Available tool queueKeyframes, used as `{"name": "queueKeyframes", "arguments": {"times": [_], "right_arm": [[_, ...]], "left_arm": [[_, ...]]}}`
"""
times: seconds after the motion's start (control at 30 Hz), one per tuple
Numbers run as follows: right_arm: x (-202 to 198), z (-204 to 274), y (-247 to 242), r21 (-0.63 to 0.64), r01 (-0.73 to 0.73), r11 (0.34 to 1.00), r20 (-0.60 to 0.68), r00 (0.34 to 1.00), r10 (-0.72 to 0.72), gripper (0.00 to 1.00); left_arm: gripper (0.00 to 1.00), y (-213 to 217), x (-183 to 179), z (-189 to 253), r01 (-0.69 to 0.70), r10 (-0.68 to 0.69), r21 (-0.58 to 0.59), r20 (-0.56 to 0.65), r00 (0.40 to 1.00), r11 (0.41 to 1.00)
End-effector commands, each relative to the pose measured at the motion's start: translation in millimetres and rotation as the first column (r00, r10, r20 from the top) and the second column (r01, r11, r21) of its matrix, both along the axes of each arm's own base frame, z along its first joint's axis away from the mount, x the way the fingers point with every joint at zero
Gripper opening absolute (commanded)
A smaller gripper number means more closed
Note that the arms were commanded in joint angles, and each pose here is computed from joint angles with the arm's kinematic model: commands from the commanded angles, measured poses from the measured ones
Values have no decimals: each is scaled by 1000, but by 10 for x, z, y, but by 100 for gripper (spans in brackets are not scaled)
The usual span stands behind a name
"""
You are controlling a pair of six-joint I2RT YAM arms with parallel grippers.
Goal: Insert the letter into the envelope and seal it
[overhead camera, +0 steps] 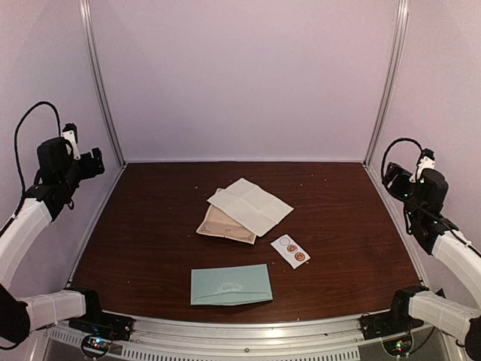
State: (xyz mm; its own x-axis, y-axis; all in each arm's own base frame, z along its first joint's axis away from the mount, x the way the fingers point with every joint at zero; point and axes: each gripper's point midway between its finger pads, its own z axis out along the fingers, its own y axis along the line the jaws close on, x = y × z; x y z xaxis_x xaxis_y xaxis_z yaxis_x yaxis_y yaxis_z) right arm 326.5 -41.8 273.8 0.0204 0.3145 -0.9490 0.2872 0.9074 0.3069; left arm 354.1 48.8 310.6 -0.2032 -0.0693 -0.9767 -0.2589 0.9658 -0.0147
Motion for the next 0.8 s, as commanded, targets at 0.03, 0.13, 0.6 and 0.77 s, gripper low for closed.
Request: {"name": "queueKeyframes", "arguments": {"times": [0.03,0.13,0.6,0.77], "right_arm": [[-119,172,-85,24,54,998,44,998,-55,100],[-96,251,-14,29,12,999,43,999,-13,100],[34,75,547,93,-287,953,-281,911,302,92],[19,-311,1124,187,-461,867,-339,798,498,92]], "left_arm": [[98,-47,27,135,27,-27,4,53,998,1000],[98,-59,26,153,35,-35,5,57,998,999],[94,-1370,-181,86,542,-532,-162,103,840,825],[94,-2187,-154,-370,667,-706,-318,-14,708,674]]}}
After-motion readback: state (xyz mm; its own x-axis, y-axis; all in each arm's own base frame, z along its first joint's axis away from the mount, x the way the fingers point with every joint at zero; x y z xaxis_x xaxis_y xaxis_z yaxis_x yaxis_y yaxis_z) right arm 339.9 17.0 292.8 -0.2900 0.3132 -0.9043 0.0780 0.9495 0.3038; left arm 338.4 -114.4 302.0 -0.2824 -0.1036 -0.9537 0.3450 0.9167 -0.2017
